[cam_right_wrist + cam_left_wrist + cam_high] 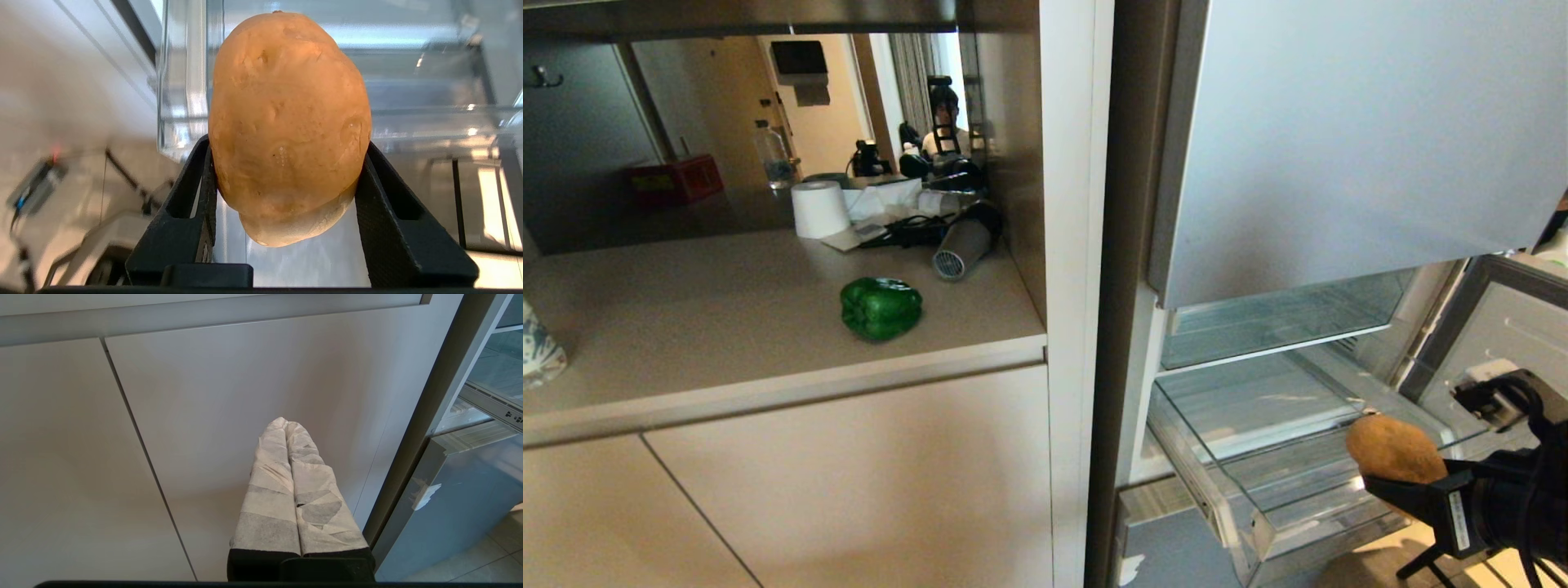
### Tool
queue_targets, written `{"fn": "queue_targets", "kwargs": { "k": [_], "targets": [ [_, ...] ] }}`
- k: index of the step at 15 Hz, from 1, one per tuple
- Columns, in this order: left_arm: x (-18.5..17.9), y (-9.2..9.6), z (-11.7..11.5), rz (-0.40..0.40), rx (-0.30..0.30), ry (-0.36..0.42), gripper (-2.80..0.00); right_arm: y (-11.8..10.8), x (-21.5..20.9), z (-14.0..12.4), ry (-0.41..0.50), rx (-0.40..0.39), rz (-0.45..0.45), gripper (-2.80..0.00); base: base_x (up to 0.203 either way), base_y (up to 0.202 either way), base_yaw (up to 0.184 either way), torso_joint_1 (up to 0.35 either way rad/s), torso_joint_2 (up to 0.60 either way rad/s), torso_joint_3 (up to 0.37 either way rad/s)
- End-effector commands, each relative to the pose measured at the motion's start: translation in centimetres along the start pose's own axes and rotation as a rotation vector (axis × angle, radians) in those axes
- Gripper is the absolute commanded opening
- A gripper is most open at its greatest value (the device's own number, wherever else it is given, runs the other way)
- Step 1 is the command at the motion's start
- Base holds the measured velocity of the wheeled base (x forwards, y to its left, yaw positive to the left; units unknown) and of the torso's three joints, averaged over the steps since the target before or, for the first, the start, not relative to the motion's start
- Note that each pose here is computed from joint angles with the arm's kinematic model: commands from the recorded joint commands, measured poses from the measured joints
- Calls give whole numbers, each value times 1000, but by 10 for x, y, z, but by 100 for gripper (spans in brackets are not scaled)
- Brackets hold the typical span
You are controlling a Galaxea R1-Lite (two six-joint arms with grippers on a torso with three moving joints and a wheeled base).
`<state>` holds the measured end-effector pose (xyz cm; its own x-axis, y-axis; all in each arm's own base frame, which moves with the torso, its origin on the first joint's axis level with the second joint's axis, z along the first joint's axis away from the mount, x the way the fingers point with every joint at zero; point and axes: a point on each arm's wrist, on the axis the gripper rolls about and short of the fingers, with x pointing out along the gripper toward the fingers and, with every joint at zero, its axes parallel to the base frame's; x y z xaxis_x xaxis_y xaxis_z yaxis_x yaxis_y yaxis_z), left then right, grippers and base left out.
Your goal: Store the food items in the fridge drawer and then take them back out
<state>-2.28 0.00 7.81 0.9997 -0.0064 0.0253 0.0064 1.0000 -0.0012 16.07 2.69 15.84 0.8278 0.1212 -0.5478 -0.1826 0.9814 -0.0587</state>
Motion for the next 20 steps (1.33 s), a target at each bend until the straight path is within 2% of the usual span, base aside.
{"fn": "queue_targets", "kwargs": {
  "k": [1, 5, 13, 20],
  "targets": [
    [1, 0, -3, 0, 0, 8, -280, 0, -1, -6, -12, 0, -2, -280, 0, 0, 0, 0, 0, 0],
    [1, 0, -3, 0, 0, 8, -280, 0, -1, -9, -3, 2, -2, -280, 0, 1, 24, 1, 0, 1],
    [1, 0, -3, 0, 0, 8, -280, 0, -17, -13, -55, -7, -7, -280, 0, -8, 174, 2, 1, 1],
    [1, 0, -3, 0, 0, 8, -280, 3, -18, -18, -53, -20, 14, -280, 2, -7, 174, 0, 4, 2]
  ]
}}
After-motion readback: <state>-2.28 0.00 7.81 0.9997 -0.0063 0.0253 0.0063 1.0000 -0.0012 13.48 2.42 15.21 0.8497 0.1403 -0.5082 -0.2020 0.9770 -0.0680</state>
